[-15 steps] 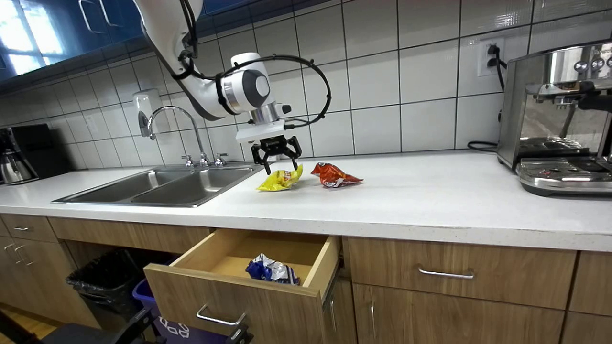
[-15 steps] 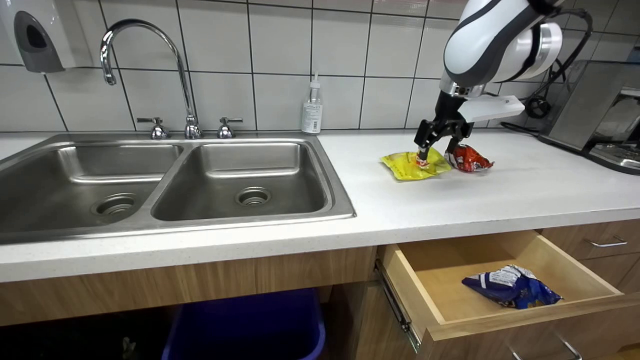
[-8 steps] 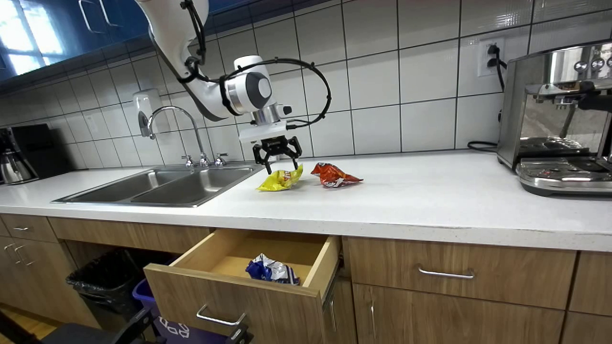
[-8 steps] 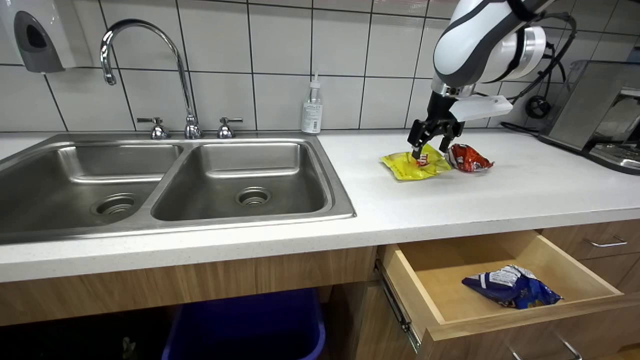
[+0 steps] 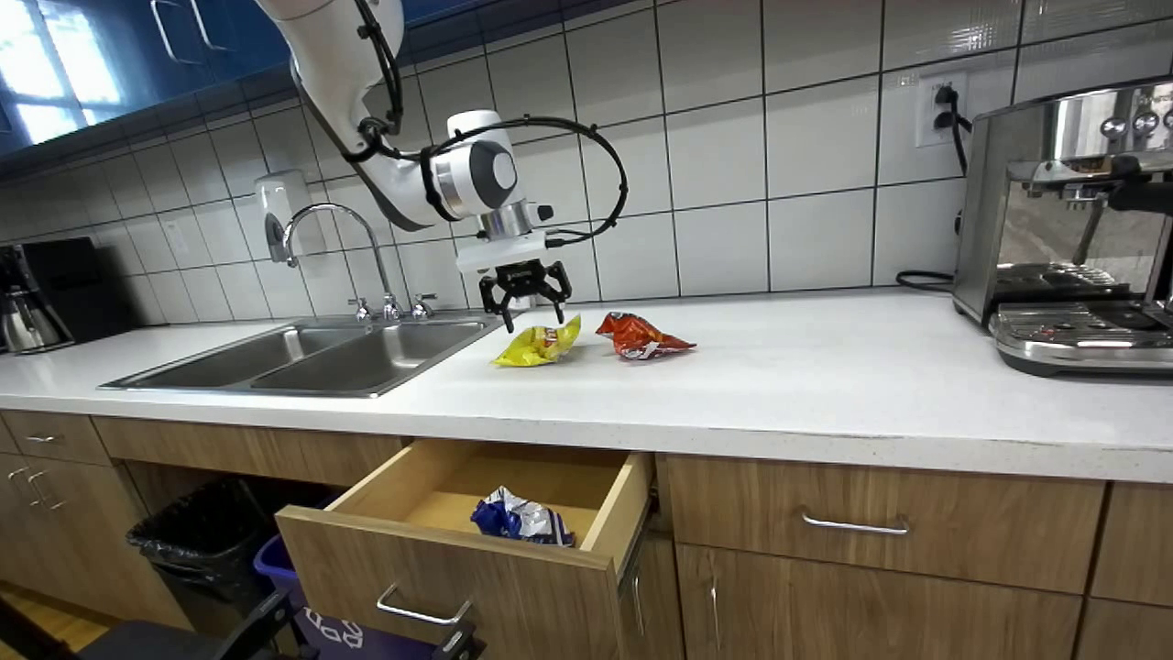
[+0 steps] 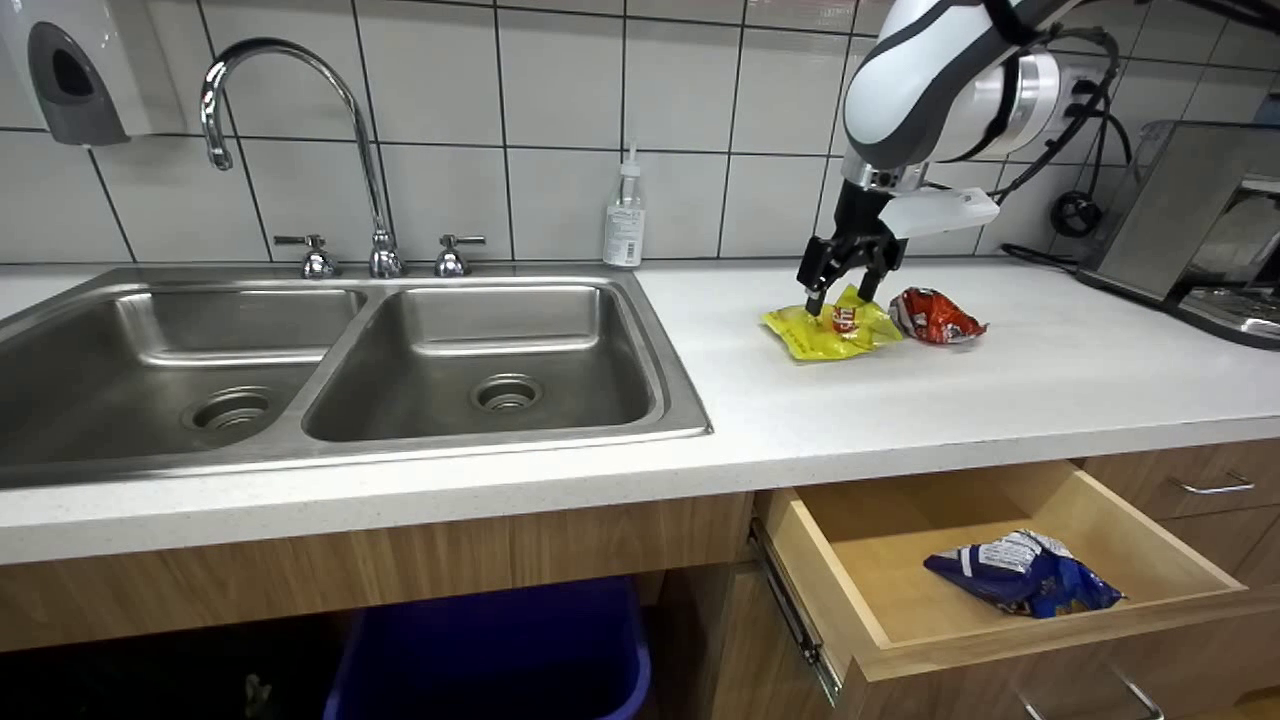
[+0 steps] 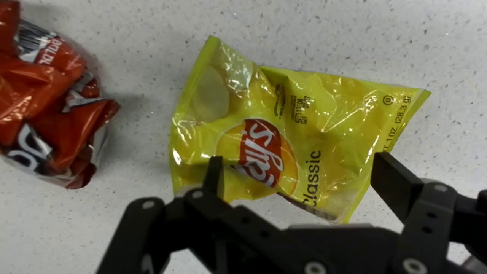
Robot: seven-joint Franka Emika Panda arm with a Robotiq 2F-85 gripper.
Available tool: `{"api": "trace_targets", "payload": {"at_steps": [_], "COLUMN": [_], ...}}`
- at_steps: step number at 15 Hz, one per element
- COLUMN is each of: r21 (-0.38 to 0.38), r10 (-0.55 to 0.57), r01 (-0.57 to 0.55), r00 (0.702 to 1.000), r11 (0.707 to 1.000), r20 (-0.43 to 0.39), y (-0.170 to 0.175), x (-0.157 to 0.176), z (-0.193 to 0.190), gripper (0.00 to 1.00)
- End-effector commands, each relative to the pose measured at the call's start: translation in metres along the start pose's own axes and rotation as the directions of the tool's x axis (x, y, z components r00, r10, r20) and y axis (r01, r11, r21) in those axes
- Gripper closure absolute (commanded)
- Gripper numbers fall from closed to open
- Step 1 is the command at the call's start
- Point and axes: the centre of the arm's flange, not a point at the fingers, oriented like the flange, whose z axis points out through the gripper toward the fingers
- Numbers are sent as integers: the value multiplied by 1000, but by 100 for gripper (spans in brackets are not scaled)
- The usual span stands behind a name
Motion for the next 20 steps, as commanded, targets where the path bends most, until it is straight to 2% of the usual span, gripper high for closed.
{"api": "trace_targets", "payload": {"at_steps": [1, 13, 20], "r21": [19, 44, 61], "r10": [-43, -106, -106], "r01": [43, 105, 103], "r00": [999, 994, 993], "r11": [999, 994, 993], "r20": [15, 30, 43], "y": [4, 1, 0], "x": [15, 22, 22], "z": [-1, 1, 3], "gripper": [0, 0, 0]}}
